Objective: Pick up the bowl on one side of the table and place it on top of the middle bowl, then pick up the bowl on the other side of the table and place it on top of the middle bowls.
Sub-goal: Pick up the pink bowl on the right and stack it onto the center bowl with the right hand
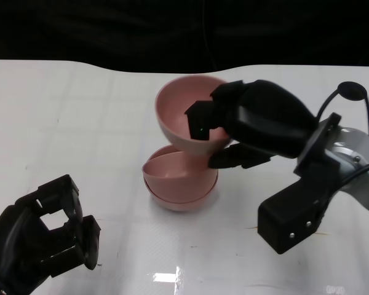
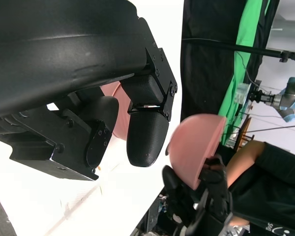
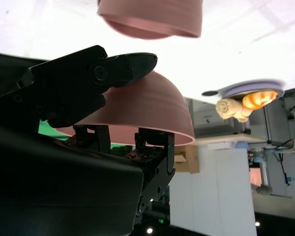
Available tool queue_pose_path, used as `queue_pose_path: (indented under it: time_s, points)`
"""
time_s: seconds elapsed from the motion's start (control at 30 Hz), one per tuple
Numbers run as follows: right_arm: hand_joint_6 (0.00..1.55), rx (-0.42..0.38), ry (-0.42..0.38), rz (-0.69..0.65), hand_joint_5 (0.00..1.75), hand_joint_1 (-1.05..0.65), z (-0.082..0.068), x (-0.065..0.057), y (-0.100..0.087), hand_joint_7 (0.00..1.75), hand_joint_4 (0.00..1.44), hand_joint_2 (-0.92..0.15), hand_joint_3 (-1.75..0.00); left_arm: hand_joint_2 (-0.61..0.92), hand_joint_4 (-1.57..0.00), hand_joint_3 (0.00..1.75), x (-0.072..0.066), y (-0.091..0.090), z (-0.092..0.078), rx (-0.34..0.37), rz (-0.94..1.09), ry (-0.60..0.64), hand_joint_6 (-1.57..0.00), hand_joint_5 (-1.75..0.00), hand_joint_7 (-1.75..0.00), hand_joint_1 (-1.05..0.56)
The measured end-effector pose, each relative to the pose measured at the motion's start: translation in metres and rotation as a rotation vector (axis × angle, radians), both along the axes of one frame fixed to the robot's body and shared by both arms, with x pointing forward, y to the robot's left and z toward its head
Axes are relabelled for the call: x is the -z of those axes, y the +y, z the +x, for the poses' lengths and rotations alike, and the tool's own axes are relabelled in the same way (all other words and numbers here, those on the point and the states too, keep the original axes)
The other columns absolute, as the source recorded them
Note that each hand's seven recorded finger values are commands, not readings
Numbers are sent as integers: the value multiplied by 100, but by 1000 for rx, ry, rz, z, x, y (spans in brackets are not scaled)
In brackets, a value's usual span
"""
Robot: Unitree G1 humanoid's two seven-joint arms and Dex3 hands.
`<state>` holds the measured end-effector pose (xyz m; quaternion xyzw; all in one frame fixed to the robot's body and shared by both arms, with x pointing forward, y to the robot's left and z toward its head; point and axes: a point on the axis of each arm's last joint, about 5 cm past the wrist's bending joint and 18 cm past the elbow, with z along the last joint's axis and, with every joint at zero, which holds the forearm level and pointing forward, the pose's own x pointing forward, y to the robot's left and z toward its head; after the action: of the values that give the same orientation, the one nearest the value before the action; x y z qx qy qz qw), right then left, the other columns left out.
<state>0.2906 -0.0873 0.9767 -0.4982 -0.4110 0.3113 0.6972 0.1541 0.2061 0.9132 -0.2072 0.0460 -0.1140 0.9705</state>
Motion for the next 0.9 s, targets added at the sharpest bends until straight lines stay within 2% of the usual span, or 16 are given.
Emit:
queue_pose_path:
  time_s: [0.07, 0.2, 0.33, 0.9]
  points:
    - [71, -11, 8, -6, 175, -26, 1, 1, 3, 172, 93, -77, -52, 92, -120, 149, 0, 0, 0, 0, 0, 1, -89, -175, -175, 35]
    - [69, -20, 32, -10, 175, -24, 1, 6, 7, 174, 93, -68, -69, 92, -119, 149, 1, 0, -1, -1, -1, 2, -89, -175, -175, 35]
    - [67, -28, 43, -30, 175, -25, 0, 11, 11, 175, 92, -63, -73, 92, -117, 148, 1, 0, -1, -4, -1, 2, -88, -175, -175, 33]
    - [65, -24, 71, -39, 175, -23, -1, 23, 19, 175, 91, -64, -78, 92, -110, 141, 6, 2, -1, 18, -10, -16, -86, -175, -175, 31]
